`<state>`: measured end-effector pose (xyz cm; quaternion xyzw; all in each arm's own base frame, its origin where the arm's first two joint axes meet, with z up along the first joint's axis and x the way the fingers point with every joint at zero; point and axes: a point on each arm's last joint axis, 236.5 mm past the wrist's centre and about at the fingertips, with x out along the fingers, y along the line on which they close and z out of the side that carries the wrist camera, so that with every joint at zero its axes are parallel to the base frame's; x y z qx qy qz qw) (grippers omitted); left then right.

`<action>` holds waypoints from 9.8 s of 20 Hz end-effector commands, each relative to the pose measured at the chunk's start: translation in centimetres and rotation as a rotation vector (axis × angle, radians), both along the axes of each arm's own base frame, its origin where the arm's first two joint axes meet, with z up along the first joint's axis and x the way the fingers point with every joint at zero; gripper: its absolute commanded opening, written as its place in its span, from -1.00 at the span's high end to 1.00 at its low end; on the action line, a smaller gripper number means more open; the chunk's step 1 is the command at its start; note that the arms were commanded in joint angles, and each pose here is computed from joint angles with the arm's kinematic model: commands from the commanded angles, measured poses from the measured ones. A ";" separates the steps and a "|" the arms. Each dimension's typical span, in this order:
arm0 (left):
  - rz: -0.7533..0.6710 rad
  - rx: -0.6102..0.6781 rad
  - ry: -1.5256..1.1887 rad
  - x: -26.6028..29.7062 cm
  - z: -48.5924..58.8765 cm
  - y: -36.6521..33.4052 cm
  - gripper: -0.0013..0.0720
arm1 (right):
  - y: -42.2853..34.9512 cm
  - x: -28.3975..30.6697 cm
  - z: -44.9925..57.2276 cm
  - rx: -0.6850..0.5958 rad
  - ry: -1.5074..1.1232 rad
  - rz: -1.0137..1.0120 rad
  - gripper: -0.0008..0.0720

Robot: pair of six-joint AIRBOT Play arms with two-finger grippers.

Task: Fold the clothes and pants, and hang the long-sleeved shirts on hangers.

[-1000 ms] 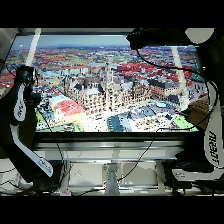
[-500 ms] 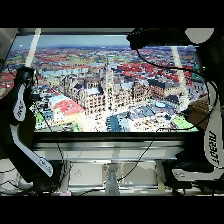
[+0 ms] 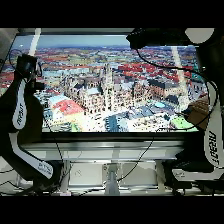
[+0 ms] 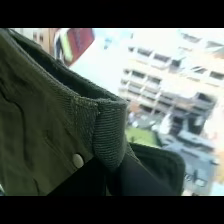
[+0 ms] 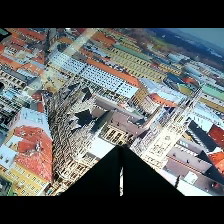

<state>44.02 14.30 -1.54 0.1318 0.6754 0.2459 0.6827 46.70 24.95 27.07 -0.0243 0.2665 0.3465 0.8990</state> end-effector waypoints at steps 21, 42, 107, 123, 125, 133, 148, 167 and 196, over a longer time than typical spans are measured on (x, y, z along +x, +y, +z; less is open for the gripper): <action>-0.753 -0.690 -1.061 4.8 29.4 -39.5 0.80 | -11.9 -4.7 14.4 -0.091 -0.371 -0.256 0.84; -0.706 -0.551 -0.369 4.9 2.9 -30.1 0.80 | -12.7 -7.4 -22.9 -0.511 0.524 0.051 0.18; 0.006 -1.125 -0.305 -13.3 -9.5 -33.3 -0.61 | -9.7 -7.5 -38.1 0.507 1.021 -0.635 0.87; -0.398 -1.154 -1.149 -2.7 20.4 -32.9 0.79 | -9.2 -7.1 -12.4 0.556 0.348 -0.330 0.87; -0.450 -1.137 -1.331 -3.7 27.6 -31.5 0.79 | -9.3 -8.6 -5.0 0.585 0.179 -0.279 0.87; -0.779 -1.157 -1.707 -17.8 44.2 -30.6 0.80 | -7.7 -21.8 14.1 0.678 -0.167 -0.049 0.87; -0.402 -1.387 -1.101 -7.3 27.0 -37.9 0.80 | -11.0 -12.2 0.0 0.608 0.188 -0.380 0.87; -0.129 -1.188 -0.454 -3.5 2.2 -31.7 0.80 | -7.5 -7.3 -24.6 0.324 0.903 -0.292 0.87; -0.296 -0.842 -0.663 -0.7 14.0 -15.2 -0.93 | -31.3 0.0 -12.9 -0.473 0.324 -0.693 -0.81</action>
